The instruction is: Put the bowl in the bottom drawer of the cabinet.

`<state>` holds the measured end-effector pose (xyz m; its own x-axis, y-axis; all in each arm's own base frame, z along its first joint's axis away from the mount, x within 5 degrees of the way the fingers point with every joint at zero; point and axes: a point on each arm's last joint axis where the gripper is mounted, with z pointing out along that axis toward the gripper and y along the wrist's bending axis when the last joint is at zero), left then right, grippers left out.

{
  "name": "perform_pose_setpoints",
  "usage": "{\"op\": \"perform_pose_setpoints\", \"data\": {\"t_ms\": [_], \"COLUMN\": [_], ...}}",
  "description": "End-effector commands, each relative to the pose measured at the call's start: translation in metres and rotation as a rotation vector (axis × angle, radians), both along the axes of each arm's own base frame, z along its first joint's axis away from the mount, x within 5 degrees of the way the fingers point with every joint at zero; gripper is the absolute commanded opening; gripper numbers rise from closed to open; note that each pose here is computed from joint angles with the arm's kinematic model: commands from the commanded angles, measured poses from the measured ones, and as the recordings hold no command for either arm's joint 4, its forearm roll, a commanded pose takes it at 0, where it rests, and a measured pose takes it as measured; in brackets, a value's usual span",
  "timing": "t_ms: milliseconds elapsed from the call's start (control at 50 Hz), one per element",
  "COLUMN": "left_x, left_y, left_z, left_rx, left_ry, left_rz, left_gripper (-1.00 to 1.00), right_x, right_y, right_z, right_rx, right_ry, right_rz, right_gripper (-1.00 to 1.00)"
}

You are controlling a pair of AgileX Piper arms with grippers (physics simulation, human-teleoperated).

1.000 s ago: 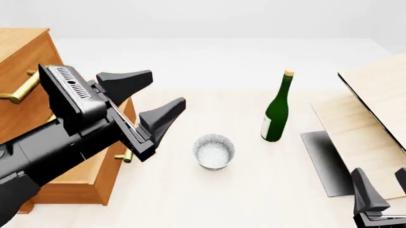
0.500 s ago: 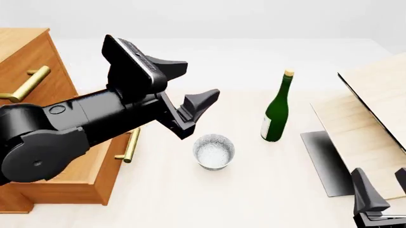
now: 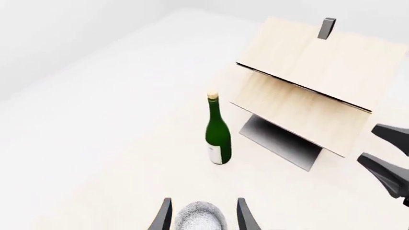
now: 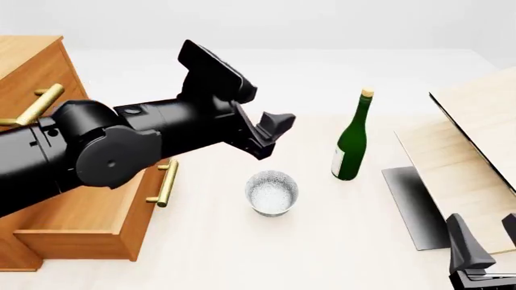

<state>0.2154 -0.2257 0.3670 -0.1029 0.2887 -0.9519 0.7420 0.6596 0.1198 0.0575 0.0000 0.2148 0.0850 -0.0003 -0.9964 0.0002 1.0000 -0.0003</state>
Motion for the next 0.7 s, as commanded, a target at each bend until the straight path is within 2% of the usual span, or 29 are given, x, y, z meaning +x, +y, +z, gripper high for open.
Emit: {"op": "perform_pose_setpoints", "data": {"t_ms": [20,180,460,700], "left_x": [0.013,0.024,0.036,0.049], "left_y": [-0.009,-0.012,-0.015,-0.019], "left_z": [-0.009,-0.022,-0.031,-0.049], "left_rx": [0.014,0.053,0.098,0.152], "left_ry": [0.075,0.115,0.129,0.181], "left_rz": [0.025,0.042,0.053,0.07], "left_gripper": [1.0,1.0,1.0,1.0], "right_x": [0.0,0.0,0.0,0.0], "right_y": [0.0,0.0,0.0,0.0], "right_z": [0.0,0.0,0.0,0.0], "right_rx": [0.0,0.0,0.0,0.0], "right_ry": [0.0,0.0,0.0,0.0], "right_rz": [0.0,0.0,0.0,0.0], "right_gripper": [1.0,1.0,1.0,1.0]}}
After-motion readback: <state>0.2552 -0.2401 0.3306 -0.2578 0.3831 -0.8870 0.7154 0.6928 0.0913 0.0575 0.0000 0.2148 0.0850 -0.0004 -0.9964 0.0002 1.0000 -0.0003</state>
